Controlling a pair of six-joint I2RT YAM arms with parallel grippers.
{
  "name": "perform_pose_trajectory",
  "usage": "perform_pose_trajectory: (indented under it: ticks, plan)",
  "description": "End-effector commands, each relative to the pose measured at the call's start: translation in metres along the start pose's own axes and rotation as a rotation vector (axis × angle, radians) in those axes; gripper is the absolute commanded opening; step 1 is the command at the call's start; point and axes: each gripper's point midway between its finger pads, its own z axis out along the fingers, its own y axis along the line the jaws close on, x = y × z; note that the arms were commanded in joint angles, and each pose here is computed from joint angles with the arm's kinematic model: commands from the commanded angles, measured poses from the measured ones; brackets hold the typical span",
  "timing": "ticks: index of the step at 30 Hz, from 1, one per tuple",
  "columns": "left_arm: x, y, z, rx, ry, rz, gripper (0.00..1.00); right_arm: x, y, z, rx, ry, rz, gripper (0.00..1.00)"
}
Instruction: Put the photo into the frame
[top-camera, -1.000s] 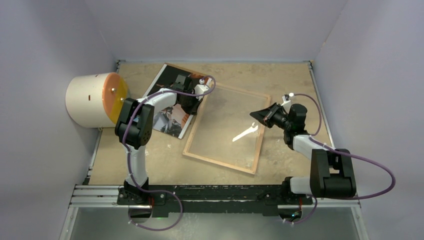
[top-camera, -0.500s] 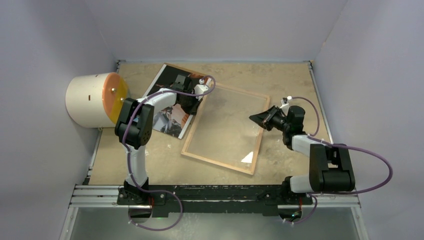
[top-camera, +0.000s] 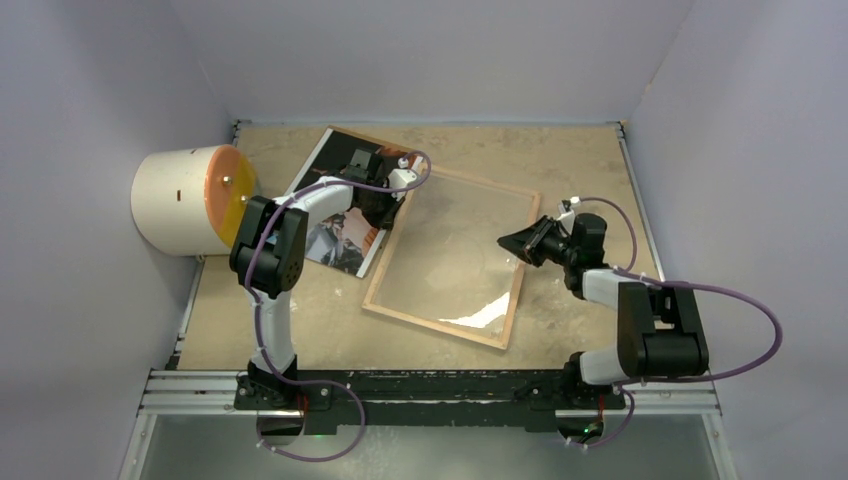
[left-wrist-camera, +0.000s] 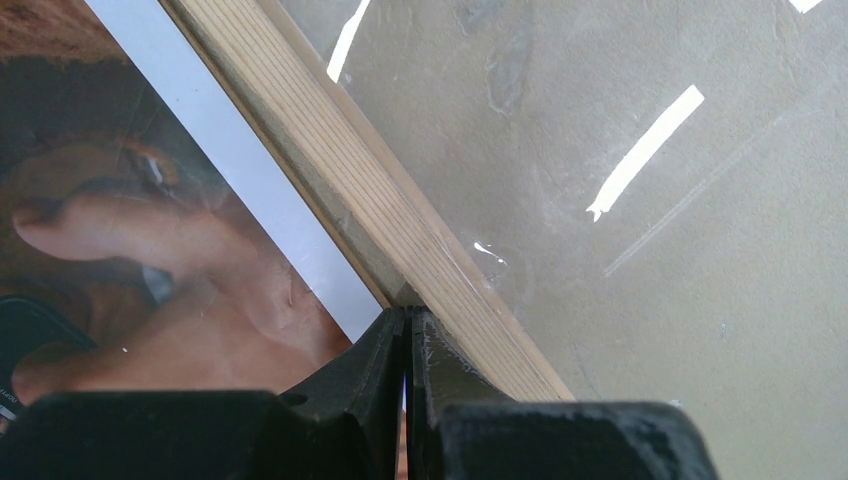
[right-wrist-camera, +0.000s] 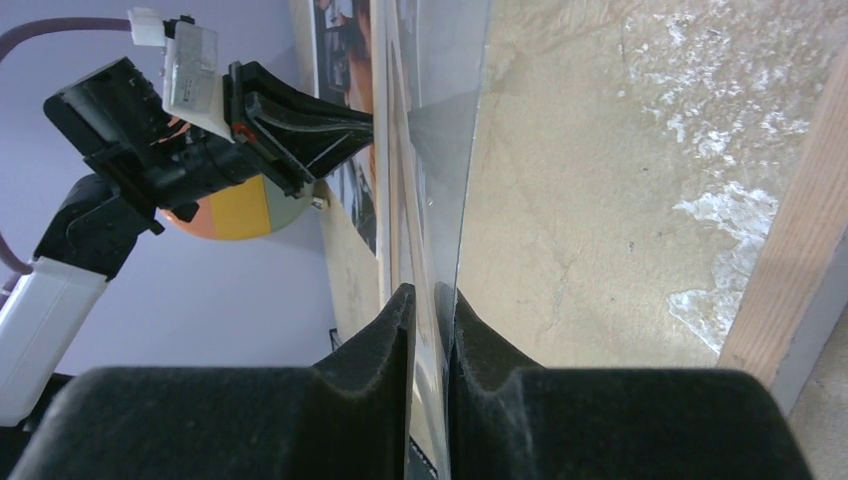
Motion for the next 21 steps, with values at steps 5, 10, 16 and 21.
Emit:
perform_pose_trajectory:
  ticks: [5,10,16,21]
  plan:
    - [0.027,-0.011,0.002,0.041,0.084,-0.042,0.06,0.003,-0.01,0.003,0.016,0.013,-0.031,0.24]
    - [0.026,-0.011,0.001,0.039,0.083,-0.04,0.06,0.0,-0.011,0.006,0.024,0.012,-0.033,0.3]
    - [0.026,-0.011,0.001,0.038,0.082,-0.039,0.06,0.001,-0.022,0.007,0.066,0.014,-0.028,0.36]
    - [0.026,-0.011,0.001,0.038,0.082,-0.037,0.06,0.002,-0.03,0.008,0.095,0.018,-0.023,0.37]
